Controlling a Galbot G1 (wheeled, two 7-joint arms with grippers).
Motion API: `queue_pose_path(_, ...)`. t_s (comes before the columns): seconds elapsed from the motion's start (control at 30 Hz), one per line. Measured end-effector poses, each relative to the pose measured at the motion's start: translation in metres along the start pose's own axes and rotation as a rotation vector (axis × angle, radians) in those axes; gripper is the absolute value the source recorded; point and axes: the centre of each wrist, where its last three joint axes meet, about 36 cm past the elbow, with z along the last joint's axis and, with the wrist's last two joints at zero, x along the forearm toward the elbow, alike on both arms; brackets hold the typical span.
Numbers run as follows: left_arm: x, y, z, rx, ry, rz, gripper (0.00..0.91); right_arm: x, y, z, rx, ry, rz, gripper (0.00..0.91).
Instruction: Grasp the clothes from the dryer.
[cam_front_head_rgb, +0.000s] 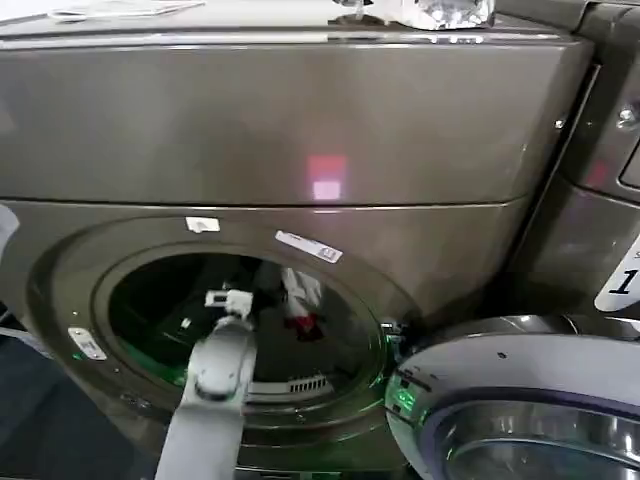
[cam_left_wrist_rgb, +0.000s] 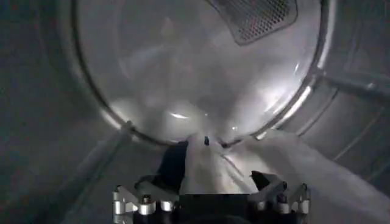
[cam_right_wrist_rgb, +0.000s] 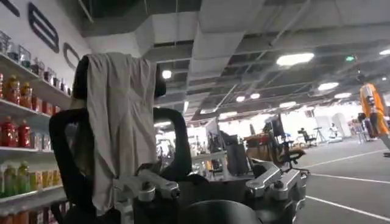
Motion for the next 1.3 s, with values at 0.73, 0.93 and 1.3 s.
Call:
queue_pose_path(0.73,-0.041,0.024,-0.005,-0.142,-0.020,0.276,0.907,0.003,0.012,0.001,0.009,-0.004,-0.034,0.907)
queue_pose_path(0.93,-0.052,0.024,-0.003,-0.121,-0.041,0.307,0.907,0.002,0.013,0.001,0.012,-0.007,-0.039,0.907)
queue_pose_path(1.3,-0.078,0.010,0.009,-0.049,-0.072,0.365,0.907,0.003,0.020,0.003,0.008,-0.003,-0.055,0.907)
